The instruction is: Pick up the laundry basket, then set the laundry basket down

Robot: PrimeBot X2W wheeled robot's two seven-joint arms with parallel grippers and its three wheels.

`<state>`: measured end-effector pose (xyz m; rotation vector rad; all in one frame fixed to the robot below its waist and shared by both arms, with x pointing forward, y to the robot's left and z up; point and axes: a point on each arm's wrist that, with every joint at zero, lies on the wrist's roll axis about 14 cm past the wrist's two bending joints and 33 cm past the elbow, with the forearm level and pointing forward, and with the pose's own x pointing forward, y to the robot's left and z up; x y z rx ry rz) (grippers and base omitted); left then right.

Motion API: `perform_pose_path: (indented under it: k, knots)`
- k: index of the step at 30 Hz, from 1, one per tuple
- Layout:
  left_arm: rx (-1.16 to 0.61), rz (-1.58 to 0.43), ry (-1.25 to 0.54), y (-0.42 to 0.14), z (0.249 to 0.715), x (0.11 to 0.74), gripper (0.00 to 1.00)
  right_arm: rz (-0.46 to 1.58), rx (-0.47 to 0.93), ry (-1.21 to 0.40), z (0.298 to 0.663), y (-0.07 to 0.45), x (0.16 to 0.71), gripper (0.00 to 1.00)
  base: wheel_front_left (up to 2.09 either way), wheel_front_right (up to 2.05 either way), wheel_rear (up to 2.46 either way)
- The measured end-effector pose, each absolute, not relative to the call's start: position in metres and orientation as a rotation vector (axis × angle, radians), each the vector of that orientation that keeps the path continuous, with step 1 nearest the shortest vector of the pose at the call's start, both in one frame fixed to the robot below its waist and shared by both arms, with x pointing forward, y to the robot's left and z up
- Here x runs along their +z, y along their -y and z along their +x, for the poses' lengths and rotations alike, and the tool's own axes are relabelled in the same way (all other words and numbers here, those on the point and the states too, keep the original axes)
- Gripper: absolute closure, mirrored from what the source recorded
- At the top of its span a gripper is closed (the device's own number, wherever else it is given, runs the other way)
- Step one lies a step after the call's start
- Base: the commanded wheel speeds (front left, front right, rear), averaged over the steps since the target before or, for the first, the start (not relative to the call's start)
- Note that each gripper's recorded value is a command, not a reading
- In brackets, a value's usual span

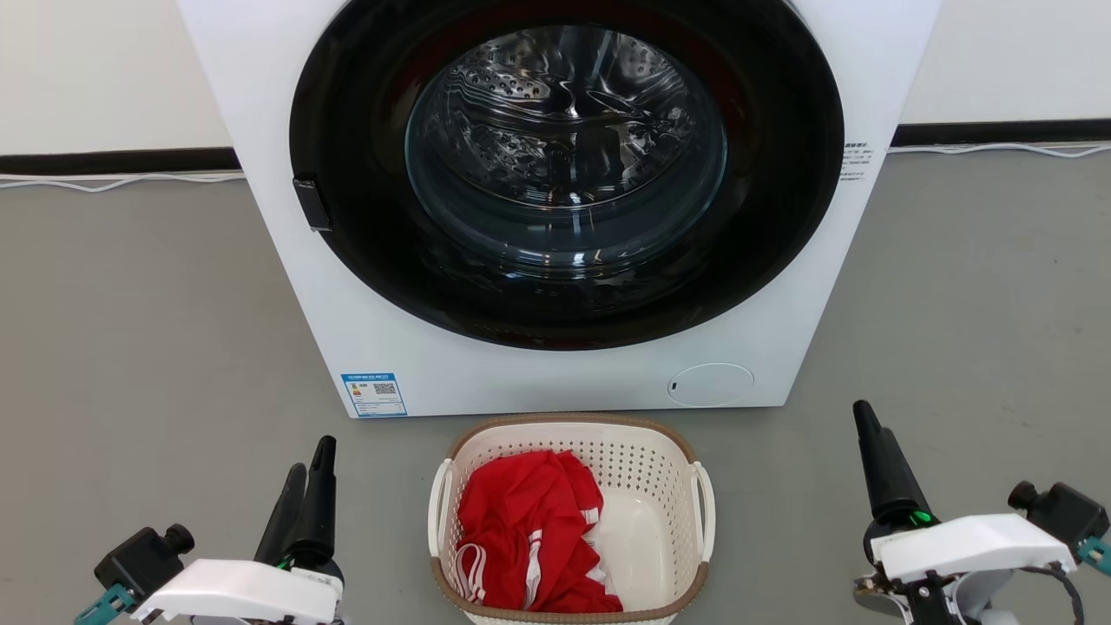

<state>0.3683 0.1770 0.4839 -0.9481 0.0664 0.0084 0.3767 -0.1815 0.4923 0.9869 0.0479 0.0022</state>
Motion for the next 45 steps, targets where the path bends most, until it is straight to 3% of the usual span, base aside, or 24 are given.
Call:
perform_pose_path:
  k: [45]
  knots:
    - [-0.110,-0.386,0.060,-0.157,0.373,0.513,0.00,0.395,0.110,0.080,0.381,0.172,0.523,0.00,0.00,0.00,0.00]
